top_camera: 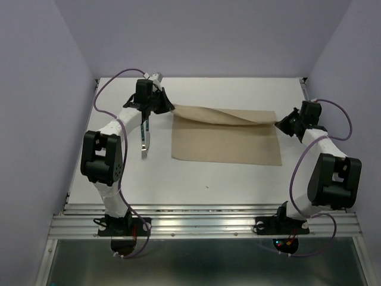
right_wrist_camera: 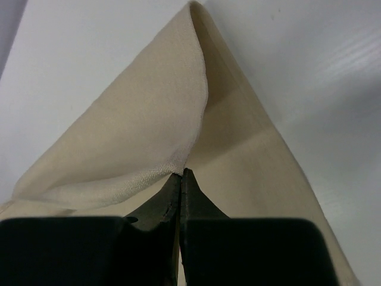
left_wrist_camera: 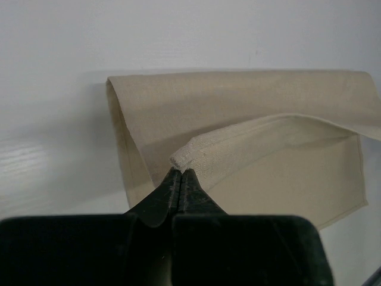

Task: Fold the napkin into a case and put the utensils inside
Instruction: Fold the rectangle-folded napkin at the center of the board.

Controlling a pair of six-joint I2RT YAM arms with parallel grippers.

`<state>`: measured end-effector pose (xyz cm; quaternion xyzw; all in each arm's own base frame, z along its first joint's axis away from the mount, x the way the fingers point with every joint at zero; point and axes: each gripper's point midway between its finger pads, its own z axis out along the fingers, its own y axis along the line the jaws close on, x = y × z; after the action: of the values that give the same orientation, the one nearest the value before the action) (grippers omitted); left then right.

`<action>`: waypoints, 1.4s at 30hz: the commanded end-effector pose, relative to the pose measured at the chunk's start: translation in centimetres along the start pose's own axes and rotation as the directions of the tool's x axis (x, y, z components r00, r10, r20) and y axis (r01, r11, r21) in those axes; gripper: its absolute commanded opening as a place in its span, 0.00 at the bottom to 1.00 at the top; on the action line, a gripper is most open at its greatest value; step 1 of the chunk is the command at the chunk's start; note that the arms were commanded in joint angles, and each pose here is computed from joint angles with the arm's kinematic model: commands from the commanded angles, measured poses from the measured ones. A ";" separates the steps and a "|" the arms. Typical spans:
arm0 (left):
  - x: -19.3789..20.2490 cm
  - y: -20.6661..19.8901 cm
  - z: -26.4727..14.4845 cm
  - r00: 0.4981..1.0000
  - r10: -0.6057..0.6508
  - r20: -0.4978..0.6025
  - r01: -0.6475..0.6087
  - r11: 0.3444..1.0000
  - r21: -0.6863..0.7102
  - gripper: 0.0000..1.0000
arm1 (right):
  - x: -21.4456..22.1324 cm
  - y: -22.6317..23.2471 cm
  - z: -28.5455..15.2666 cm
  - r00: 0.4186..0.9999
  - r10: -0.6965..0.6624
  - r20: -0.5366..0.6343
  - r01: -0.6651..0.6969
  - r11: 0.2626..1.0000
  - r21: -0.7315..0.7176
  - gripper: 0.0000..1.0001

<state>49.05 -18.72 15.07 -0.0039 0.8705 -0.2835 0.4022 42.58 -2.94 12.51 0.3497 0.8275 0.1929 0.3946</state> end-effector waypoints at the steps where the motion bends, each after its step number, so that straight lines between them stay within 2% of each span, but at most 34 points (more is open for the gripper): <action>1: 0.4 -4.0 -3.0 0.998 0.025 0.053 -0.029 0.997 0.075 0.00 | 1.5 -2.1 -2.5 1.000 -0.020 -0.005 0.020 0.998 0.062 0.01; 5: 4.6 -4.0 -4.0 1.000 0.011 0.001 -0.011 0.997 0.071 0.00 | 3.8 -3.6 -4.6 0.999 -0.026 -0.022 0.028 0.996 0.088 0.01; 14: 9.4 -4.0 -5.9 0.999 -0.027 -0.029 0.029 0.998 0.058 0.00 | 7.1 -5.9 -6.7 0.998 -0.014 -0.061 0.022 0.991 0.128 0.01; 20: 10.3 -3.3 -6.4 0.998 -0.054 -0.020 0.055 0.998 0.027 0.00 | 7.4 -6.9 -7.3 0.999 -0.022 -0.046 0.030 0.985 0.169 0.01; 32: 10.7 -2.6 -6.9 0.997 -0.073 -0.009 0.073 0.997 -0.006 0.00 | 6.0 -8.3 -9.1 0.997 -0.030 0.068 0.012 0.967 0.253 0.01; 42: 12.0 -2.0 -6.9 0.995 -0.090 -0.031 0.089 0.996 -0.022 0.00 | 7.7 -9.8 -9.2 0.999 0.006 0.042 -0.018 0.957 0.291 0.01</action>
<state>35.44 -19.67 9.58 -0.0443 0.8927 -0.2826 0.3482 28.43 -3.76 8.67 0.3952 0.8433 0.0775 0.3560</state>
